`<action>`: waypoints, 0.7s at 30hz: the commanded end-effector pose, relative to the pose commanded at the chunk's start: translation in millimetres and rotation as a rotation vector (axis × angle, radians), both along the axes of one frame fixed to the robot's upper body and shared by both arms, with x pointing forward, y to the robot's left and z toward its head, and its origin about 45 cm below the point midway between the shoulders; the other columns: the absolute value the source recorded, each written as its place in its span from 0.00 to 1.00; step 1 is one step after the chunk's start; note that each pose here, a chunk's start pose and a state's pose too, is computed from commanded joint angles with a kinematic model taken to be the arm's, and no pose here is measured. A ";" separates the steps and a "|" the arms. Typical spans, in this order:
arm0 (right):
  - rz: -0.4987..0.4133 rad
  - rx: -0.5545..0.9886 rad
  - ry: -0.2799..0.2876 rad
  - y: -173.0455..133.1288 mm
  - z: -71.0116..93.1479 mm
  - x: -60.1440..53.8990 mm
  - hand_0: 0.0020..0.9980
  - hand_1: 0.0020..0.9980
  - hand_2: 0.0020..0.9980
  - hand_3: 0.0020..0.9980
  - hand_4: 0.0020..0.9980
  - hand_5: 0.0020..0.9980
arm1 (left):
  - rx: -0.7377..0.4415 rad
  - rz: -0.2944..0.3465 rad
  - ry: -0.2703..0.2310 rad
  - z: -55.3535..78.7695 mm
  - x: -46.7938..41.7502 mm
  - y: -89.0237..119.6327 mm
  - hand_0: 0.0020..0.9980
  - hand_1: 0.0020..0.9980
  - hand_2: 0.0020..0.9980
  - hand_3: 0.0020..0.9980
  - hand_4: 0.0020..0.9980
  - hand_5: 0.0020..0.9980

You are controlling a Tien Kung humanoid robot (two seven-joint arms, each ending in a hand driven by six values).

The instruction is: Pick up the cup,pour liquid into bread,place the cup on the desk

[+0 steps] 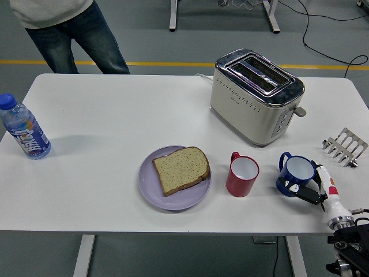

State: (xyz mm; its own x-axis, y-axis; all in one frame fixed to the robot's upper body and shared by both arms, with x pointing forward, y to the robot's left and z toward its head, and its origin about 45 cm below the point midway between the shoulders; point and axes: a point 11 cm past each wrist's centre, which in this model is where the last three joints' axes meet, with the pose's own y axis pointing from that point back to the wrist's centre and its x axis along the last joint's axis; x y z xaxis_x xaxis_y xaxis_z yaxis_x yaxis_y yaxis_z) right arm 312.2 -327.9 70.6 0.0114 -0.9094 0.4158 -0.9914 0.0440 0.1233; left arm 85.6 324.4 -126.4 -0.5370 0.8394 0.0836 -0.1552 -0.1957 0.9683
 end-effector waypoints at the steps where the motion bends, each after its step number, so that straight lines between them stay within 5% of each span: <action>1: 0.001 0.000 0.000 0.1 0.0 0.1 0.67 0.55 0.65 0.69 0.90 0.17 | 0.000 0.000 0.000 0.0 0.0 0.0 0.69 0.76 0.77 0.61 0.40 1.00; 21: 0.007 -0.001 -0.002 0.6 0.9 0.6 0.76 0.64 0.76 0.77 0.92 0.18 | 0.000 0.001 -0.001 0.1 0.6 -0.1 0.69 0.76 0.77 0.61 0.40 1.00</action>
State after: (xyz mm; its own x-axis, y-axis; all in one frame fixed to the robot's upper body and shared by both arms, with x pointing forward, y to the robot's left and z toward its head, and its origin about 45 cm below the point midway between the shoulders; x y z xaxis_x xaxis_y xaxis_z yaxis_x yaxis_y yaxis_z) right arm 312.8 -327.3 71.5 0.0163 -0.9089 0.4167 -0.9920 0.0376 0.1209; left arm 86.1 324.3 -126.4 -0.5377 0.8390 0.0831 -0.1558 -0.1957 0.9682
